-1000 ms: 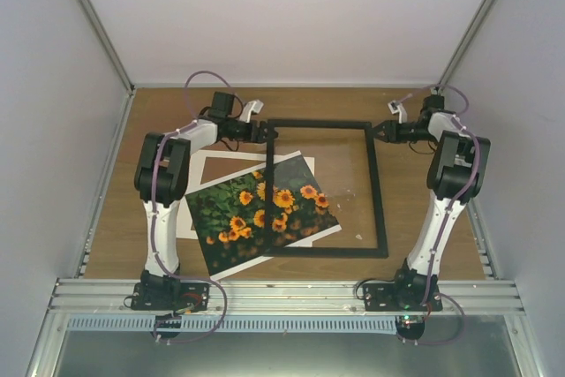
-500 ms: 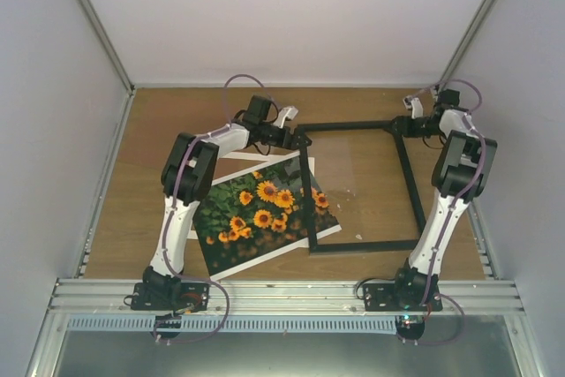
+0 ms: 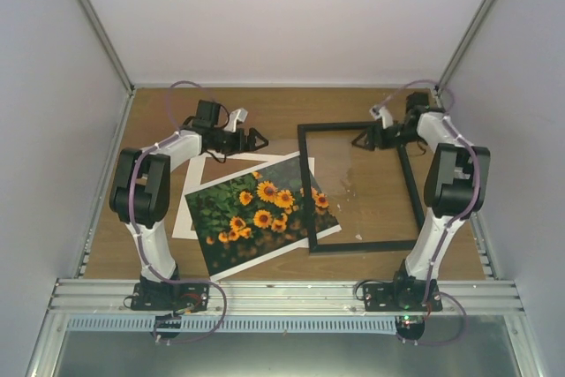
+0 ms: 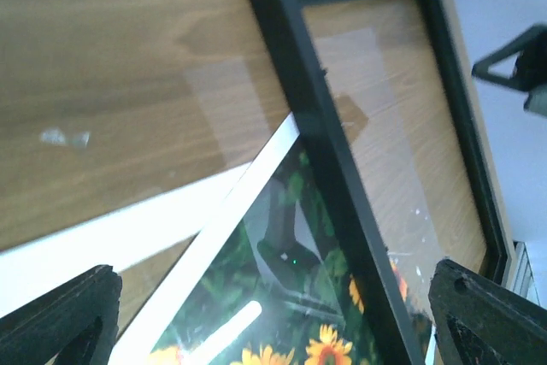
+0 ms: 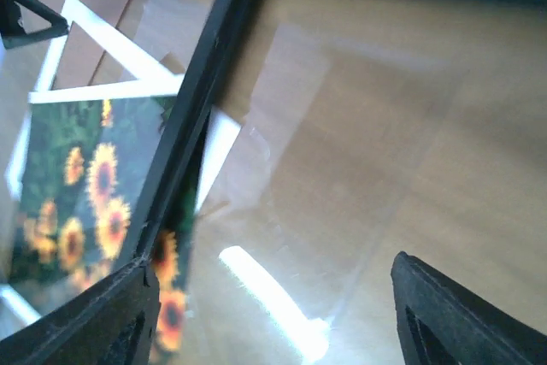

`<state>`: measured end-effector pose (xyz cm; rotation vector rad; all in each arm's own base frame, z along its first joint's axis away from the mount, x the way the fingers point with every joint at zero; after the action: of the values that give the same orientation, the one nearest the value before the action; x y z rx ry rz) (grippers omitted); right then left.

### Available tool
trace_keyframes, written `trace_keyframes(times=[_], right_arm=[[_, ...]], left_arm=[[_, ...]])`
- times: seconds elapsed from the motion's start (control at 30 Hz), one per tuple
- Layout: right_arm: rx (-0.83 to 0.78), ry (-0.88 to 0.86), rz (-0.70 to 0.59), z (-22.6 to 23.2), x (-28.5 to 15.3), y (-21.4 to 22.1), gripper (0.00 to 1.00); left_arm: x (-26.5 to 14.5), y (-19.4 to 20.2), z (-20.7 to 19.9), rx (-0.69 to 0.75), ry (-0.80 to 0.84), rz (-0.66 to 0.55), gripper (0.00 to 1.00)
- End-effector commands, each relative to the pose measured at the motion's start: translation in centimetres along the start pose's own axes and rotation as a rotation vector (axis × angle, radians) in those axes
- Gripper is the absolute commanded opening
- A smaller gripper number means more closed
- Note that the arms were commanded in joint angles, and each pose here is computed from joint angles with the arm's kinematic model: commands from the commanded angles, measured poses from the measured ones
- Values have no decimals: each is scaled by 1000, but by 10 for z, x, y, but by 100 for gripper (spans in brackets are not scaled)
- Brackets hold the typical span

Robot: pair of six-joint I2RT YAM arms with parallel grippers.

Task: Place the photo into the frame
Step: Pick up the photo frame item at the center of the board.

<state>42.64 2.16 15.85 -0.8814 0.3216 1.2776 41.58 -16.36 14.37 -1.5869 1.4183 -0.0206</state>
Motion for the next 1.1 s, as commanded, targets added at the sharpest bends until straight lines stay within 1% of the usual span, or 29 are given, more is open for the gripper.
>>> trace_keyframes(times=[0.0, 0.1, 0.2, 0.37, 0.5, 0.6, 0.8, 0.9, 1.07], right_arm=[[266, -71, 153, 0, 27, 51, 77], [350, 32, 220, -6, 45, 69, 80], [401, 58, 275, -5, 56, 84, 82], [472, 121, 313, -8, 71, 103, 90], [570, 80, 358, -16, 90, 118, 90], [589, 27, 410, -11, 112, 125, 89], [584, -40, 424, -8, 131, 123, 88], [585, -67, 452, -6, 141, 127, 86], [588, -89, 473, -8, 152, 131, 86]], left_arm=[[-3, 24, 3, -98, -78, 96, 98], [-2, 36, 9, -134, -116, 142, 97], [1, 44, 14, -167, -106, 173, 96], [11, 56, 24, -208, -101, 222, 95], [21, 66, 30, -239, -75, 260, 94], [27, 73, 33, -258, -60, 274, 93], [36, 86, 37, -285, -25, 307, 91], [39, 85, 36, -276, 11, 295, 91], [39, 73, 27, -226, 92, 230, 92]])
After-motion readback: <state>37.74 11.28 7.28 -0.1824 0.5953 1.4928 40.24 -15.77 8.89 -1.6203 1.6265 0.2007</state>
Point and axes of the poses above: each gripper's point midway between its finger pads, its own x axis out along the fingers, its own z axis along the line the jaws close on, y = z × x, the point moved 6 cm from there along -x, back along the fingers, and after that the axes turned 15 degrees about x, right-handed, at the moved point
